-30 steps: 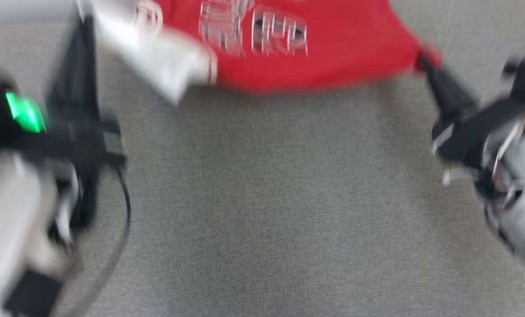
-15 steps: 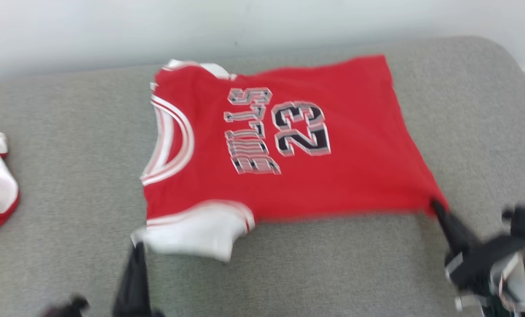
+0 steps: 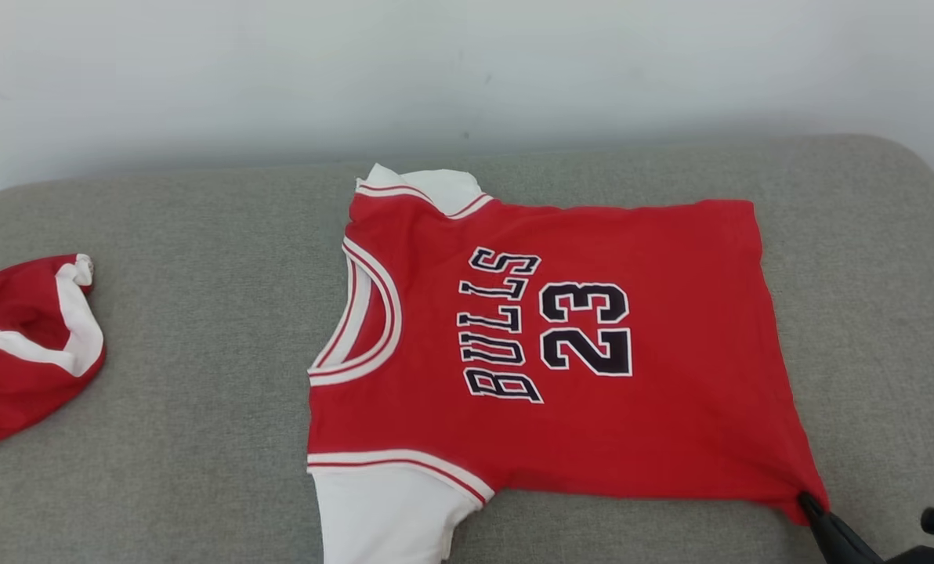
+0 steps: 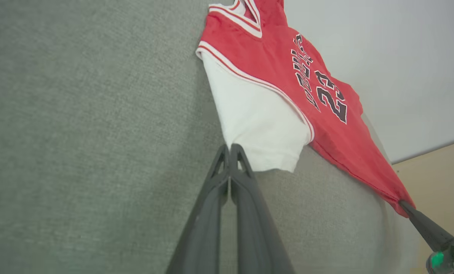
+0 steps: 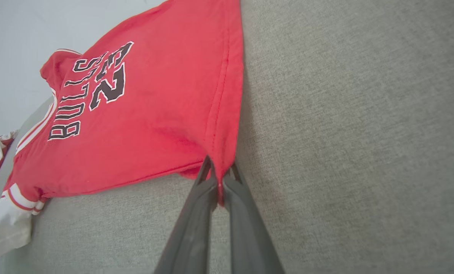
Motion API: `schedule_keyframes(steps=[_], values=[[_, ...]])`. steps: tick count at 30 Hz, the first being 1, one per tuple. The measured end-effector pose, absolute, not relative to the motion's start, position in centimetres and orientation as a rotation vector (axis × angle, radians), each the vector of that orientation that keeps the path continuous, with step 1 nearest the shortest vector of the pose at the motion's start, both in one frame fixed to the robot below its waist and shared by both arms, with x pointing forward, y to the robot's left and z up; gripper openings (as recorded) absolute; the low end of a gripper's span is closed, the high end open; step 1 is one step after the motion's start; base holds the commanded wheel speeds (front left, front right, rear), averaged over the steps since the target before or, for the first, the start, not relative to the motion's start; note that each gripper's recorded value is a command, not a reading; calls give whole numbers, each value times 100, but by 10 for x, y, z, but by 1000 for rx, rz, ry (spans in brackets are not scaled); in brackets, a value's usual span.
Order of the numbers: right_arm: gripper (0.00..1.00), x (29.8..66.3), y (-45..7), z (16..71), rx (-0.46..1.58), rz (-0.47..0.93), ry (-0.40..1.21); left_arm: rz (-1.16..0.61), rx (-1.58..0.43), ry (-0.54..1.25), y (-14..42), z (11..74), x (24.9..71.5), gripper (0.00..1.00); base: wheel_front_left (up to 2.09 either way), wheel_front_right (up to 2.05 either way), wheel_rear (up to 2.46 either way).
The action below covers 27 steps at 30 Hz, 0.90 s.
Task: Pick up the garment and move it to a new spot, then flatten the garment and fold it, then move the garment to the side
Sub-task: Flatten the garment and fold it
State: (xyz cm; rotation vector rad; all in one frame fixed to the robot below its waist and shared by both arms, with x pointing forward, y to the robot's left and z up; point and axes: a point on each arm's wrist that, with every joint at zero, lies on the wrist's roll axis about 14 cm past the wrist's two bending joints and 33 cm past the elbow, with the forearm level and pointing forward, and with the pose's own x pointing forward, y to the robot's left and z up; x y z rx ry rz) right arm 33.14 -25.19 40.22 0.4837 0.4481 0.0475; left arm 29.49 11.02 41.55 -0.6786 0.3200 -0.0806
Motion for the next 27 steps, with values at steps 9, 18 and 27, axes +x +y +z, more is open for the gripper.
schedule_keyframes(steps=[9,18,27], values=[[0,325,-251,402,462,59,465,-147,-670,489,107,404,259,0,0,0,0],[0,318,-243,398,469,67,507,-190,-669,507,103,416,256,0,0,0,0],[0,320,-238,413,510,64,464,-281,-571,277,103,465,304,0,0,0,0]])
